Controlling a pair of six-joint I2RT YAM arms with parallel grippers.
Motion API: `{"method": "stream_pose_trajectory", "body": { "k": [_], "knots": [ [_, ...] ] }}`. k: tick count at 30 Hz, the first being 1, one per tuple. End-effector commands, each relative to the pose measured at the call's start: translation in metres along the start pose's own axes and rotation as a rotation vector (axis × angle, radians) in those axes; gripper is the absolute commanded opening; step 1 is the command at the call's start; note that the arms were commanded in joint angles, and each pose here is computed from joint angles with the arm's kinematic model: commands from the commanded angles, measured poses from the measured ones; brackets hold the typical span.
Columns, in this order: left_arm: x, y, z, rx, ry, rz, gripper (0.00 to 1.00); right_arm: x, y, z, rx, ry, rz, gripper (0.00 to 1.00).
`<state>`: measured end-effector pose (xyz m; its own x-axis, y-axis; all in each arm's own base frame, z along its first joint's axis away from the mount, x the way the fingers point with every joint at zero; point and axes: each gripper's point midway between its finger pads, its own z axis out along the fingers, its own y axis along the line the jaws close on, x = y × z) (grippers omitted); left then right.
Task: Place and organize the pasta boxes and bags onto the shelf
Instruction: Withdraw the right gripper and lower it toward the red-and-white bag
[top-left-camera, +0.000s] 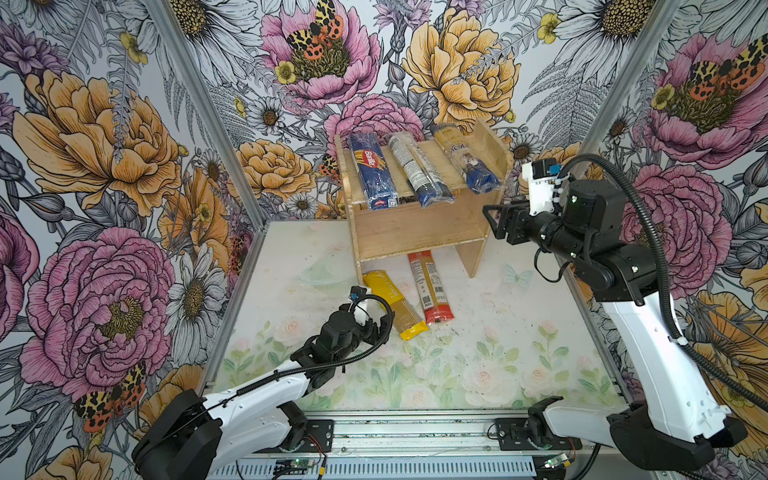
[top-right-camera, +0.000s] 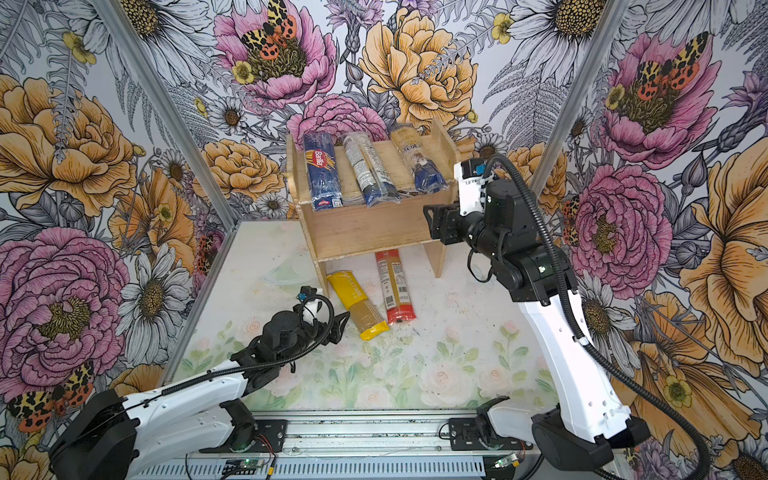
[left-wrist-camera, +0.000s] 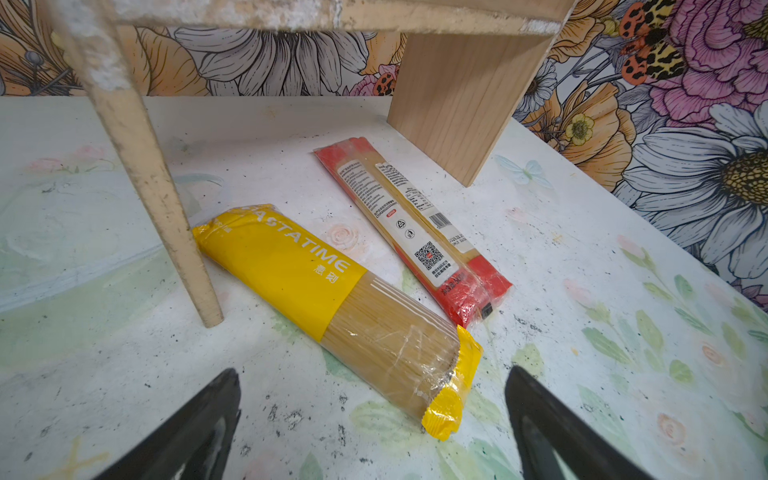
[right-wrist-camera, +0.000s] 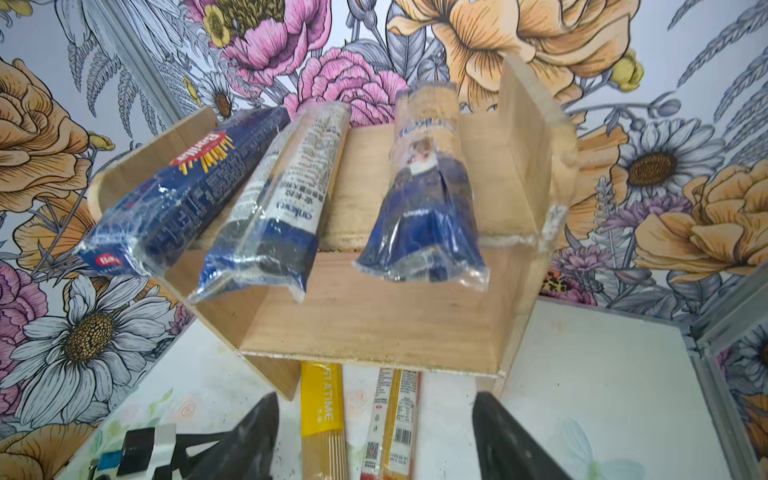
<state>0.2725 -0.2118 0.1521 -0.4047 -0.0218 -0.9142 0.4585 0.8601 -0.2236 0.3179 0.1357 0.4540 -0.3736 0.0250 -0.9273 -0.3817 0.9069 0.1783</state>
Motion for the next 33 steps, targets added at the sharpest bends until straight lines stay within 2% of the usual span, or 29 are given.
{"method": "stream_pose_trajectory", "body": {
  "k": [1,6,18,28,33],
  "knots": [
    [-0.007,-0.007,0.001,0.011,-0.011,-0.019,0.99,0.016,0.006,-0.003,-0.047,-0.002,0.047,0.75],
    [-0.004,-0.01,0.001,0.013,-0.006,-0.017,0.99,0.071,0.009,-0.001,-0.086,0.087,0.09,0.83],
    [0.002,-0.01,-0.001,0.014,0.001,-0.03,0.99,0.183,0.002,0.011,-0.036,0.267,0.173,0.84],
    [0.009,-0.009,0.0,0.005,0.016,-0.031,0.99,0.253,0.007,0.052,-0.007,0.391,0.168,0.86],
    [0.014,-0.007,0.0,-0.005,0.026,-0.034,0.99,0.276,0.005,0.071,-0.001,0.409,0.138,0.94]
  ]
}}
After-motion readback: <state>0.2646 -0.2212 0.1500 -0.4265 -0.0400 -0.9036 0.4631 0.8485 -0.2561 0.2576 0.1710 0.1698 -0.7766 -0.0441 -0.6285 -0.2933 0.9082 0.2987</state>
